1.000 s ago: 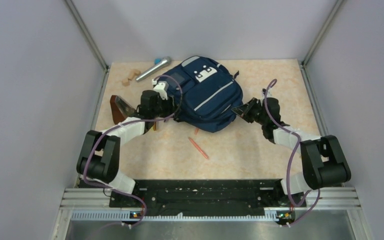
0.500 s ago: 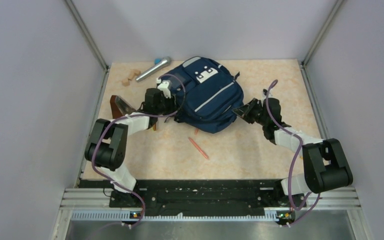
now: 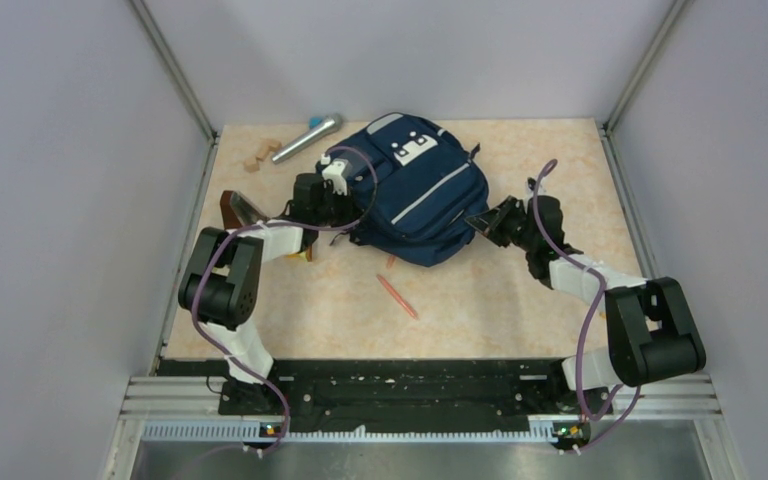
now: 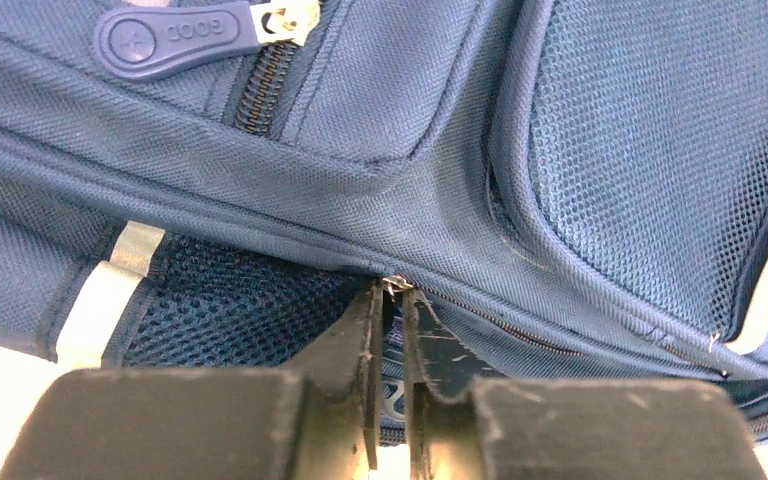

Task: Pack the student bag
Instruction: Zip the student bag at the center of the board.

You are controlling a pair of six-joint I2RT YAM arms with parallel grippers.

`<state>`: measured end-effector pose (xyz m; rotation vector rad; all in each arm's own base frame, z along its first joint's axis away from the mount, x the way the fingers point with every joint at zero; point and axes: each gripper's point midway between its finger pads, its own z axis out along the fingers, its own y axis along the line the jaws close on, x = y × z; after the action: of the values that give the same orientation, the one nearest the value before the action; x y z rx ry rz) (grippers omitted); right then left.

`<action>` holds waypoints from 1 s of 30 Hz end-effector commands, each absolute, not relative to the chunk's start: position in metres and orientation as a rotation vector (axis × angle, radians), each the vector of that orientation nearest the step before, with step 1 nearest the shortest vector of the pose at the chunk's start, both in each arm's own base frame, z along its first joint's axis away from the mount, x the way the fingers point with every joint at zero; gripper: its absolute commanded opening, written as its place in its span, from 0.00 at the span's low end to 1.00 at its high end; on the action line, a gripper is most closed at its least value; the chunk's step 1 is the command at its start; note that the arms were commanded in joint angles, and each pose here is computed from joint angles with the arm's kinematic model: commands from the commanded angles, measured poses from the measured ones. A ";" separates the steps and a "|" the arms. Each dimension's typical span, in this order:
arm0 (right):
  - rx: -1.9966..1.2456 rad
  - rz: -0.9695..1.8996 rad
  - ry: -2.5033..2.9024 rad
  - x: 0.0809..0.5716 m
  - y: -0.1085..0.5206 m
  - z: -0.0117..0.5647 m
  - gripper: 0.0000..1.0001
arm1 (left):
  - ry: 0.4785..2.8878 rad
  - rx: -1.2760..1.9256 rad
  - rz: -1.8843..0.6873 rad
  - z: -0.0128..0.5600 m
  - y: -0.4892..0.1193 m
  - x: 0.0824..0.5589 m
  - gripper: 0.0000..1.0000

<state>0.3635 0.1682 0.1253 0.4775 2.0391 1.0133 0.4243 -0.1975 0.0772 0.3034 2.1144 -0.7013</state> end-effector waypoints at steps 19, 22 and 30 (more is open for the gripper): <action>0.403 1.063 1.901 0.372 0.169 0.160 0.00 | 1.919 0.495 -0.840 0.148 -0.222 0.387 0.00; 0.402 1.061 1.906 0.373 0.169 0.157 0.00 | 1.949 0.556 -0.840 0.146 -0.230 0.375 0.00; 0.416 1.045 1.932 0.374 0.168 0.141 0.00 | 2.042 0.639 -0.899 0.126 -0.253 0.343 0.00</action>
<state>0.3618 0.1587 0.1150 0.4954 2.0405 0.9839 0.3808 -0.2119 0.1088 0.4825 2.0699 -0.7185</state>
